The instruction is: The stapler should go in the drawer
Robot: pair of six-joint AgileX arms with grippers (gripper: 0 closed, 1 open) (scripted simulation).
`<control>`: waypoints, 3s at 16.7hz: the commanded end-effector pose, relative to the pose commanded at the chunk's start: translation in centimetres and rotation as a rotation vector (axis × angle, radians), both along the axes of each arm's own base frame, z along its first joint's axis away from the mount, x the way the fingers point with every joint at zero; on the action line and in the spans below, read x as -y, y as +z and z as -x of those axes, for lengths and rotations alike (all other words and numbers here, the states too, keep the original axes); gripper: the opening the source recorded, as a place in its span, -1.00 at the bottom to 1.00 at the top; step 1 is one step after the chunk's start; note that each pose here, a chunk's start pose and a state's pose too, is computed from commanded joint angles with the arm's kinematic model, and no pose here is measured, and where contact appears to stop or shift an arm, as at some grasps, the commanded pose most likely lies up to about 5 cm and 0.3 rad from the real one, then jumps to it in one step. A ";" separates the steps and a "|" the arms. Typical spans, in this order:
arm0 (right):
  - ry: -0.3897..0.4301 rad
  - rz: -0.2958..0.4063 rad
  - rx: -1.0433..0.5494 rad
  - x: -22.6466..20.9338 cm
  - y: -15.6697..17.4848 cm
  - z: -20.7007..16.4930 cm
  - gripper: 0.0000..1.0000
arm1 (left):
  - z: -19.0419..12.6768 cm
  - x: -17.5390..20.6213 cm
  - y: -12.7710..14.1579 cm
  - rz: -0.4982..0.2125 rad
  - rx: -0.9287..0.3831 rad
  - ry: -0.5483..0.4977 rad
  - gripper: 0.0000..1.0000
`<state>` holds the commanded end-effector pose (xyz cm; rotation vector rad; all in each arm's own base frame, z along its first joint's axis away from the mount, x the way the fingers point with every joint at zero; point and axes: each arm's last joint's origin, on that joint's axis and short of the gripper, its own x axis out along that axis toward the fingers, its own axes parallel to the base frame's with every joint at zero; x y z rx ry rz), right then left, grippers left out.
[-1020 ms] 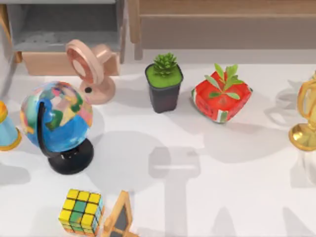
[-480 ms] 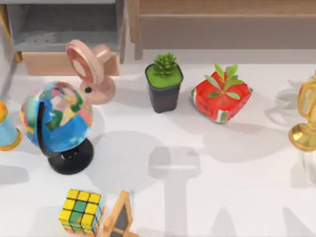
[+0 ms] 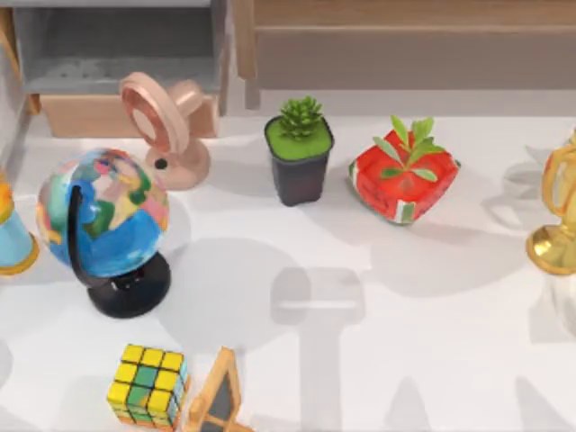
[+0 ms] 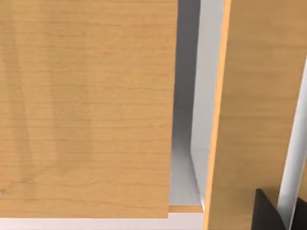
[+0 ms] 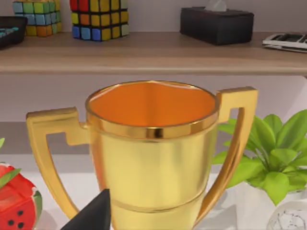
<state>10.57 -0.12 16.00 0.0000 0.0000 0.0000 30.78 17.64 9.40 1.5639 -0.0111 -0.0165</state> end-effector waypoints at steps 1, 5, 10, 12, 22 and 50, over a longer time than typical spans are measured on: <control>0.000 0.000 0.000 0.0 0.0 0.0 1.00 | -0.6 0.2 -0.1 0.005 -0.007 0.000 -1.00; 0.000 0.000 0.000 0.0 0.0 0.0 1.00 | -0.7 0.2 -0.4 0.015 -0.020 0.004 -1.00; 0.000 0.000 0.000 0.0 0.0 0.0 1.00 | -3.6 0.1 -0.5 0.011 -0.018 0.005 -1.00; 0.000 0.000 0.000 0.0 0.0 0.0 1.00 | -5.6 0.1 -0.2 0.011 -0.010 0.005 -1.00; 0.000 0.000 0.000 0.0 0.0 0.0 1.00 | -8.6 0.1 -0.7 0.015 -0.028 0.007 -1.00; 0.000 0.000 0.000 0.0 0.0 0.0 1.00 | -13.1 0.3 -0.5 0.017 -0.023 0.008 1.00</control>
